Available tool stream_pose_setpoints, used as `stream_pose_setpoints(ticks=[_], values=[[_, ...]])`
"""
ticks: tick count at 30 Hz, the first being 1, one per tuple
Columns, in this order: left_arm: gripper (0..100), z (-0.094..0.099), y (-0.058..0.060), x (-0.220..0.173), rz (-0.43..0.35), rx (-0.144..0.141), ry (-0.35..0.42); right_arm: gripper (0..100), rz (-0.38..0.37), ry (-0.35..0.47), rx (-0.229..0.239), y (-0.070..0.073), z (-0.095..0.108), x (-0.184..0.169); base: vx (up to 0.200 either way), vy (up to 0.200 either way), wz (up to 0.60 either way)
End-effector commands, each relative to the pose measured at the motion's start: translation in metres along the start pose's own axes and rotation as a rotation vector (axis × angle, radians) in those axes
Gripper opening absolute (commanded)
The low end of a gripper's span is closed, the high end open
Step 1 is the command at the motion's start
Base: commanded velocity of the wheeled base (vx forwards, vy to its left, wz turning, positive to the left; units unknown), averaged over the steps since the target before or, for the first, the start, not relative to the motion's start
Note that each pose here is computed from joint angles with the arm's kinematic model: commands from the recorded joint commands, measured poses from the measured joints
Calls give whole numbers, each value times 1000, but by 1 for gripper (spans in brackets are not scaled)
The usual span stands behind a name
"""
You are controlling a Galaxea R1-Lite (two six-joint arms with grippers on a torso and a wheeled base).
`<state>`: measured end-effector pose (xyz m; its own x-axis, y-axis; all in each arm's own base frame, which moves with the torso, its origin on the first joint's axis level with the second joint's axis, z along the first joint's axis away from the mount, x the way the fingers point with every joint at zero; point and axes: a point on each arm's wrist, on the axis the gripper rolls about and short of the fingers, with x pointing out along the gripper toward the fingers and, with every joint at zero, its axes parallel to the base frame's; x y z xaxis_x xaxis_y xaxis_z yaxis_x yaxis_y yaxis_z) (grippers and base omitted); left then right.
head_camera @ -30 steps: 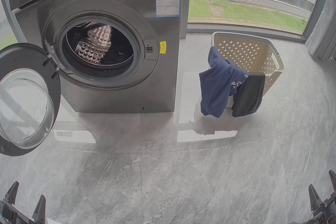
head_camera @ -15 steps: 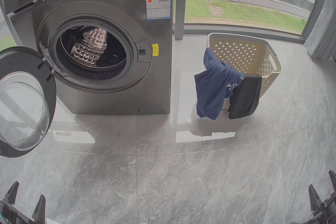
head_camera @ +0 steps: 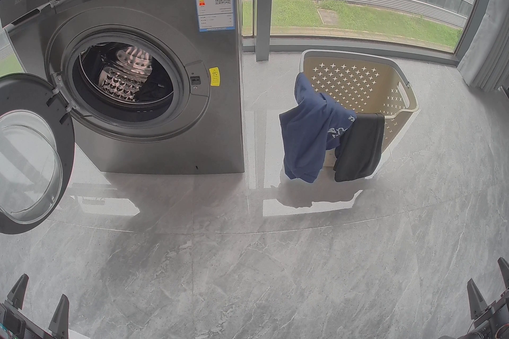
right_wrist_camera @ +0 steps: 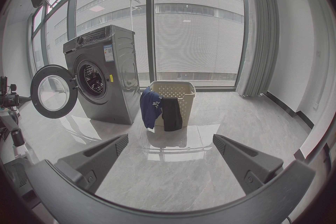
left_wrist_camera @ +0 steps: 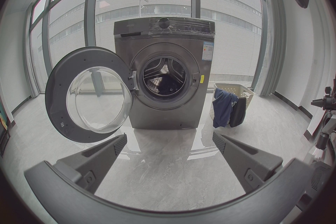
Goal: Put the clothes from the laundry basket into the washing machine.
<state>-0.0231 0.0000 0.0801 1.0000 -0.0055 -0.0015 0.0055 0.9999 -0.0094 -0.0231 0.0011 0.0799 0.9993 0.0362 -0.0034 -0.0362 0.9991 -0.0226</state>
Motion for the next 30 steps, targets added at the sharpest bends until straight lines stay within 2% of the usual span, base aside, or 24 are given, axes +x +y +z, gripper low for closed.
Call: stream_pose_setpoints(ticks=[1, 10, 16, 30], values=[[100, -5, 0, 1, -4, 5, 6, 100, -1, 3, 0, 0, -4, 0, 0, -200, 0], [100, -4, 0, 1, -10, 8, 8, 100, 1, 1, 0, 0, -4, 0, 0, -200, 0], [100, -4, 0, 1, -7, 3, 8, 100, 1, 3, 0, 0, -4, 0, 0, 0, 0], [100, -4, 0, 1, -8, 3, 8, 100, -2, 4, -5, 0, -4, 0, 200, 0, 0]])
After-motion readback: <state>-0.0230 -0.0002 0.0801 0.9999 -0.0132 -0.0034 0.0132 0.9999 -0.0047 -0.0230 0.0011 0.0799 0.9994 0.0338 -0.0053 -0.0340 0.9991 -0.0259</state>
